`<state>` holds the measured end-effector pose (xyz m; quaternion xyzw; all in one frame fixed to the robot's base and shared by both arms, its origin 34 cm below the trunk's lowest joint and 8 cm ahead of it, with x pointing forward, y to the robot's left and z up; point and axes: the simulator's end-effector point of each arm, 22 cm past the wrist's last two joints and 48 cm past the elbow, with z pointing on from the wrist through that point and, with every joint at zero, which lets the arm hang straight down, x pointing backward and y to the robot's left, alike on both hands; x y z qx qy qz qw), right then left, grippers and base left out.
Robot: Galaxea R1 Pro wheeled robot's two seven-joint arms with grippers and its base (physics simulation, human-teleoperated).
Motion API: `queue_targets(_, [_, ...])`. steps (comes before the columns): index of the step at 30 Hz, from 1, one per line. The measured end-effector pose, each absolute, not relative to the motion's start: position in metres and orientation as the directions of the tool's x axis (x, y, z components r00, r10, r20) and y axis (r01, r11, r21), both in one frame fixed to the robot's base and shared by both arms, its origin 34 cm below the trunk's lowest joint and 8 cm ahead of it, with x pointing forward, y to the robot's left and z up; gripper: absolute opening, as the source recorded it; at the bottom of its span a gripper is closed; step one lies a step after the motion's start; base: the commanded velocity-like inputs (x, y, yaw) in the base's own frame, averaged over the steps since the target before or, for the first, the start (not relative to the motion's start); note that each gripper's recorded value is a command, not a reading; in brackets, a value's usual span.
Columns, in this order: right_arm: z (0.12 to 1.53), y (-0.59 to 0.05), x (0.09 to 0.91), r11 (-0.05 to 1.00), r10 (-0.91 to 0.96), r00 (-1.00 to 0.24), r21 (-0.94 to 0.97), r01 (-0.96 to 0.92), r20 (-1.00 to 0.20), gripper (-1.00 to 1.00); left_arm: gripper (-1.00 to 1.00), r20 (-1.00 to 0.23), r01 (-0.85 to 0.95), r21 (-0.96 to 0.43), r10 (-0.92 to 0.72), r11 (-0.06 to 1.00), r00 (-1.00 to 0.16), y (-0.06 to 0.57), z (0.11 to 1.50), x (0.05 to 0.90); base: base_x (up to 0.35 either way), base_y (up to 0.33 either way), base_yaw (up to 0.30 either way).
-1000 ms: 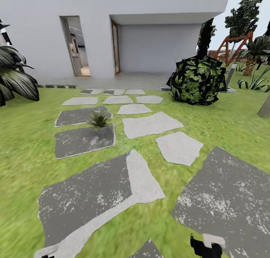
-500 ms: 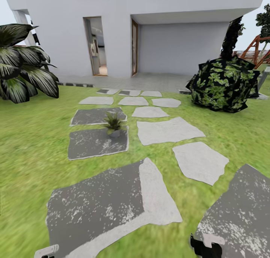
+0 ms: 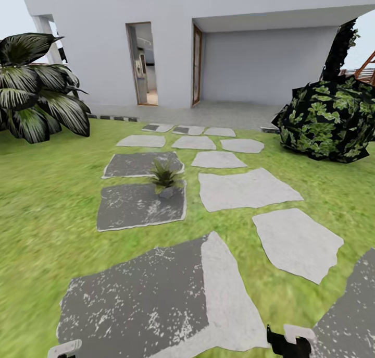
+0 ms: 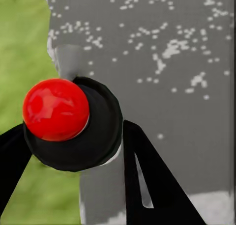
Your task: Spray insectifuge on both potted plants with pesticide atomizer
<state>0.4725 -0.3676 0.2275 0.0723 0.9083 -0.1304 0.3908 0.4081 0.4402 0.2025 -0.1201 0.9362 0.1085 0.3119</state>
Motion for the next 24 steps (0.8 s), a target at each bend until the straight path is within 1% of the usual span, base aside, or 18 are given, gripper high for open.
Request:
queue_targets(14, [0.2266, -0.3627, 0.4726, 0.957, 0.032, -0.685, -0.174, 0.230, -0.728, 1.00, -1.00, -0.611, -0.293, 0.129, -0.157, 0.947, -0.776, 0.4410, 0.2028, 0.4083, 0.337, 0.001, 0.000])
queue_targets(24, [0.2266, -0.3625, 0.4726, 0.957, 0.033, -0.685, -0.173, 0.231, -0.728, 1.00, -1.00, -0.611, -0.293, 0.129, -0.157, 0.947, -0.776, 0.4408, 0.2027, 0.4083, 0.337, 0.086, 0.000])
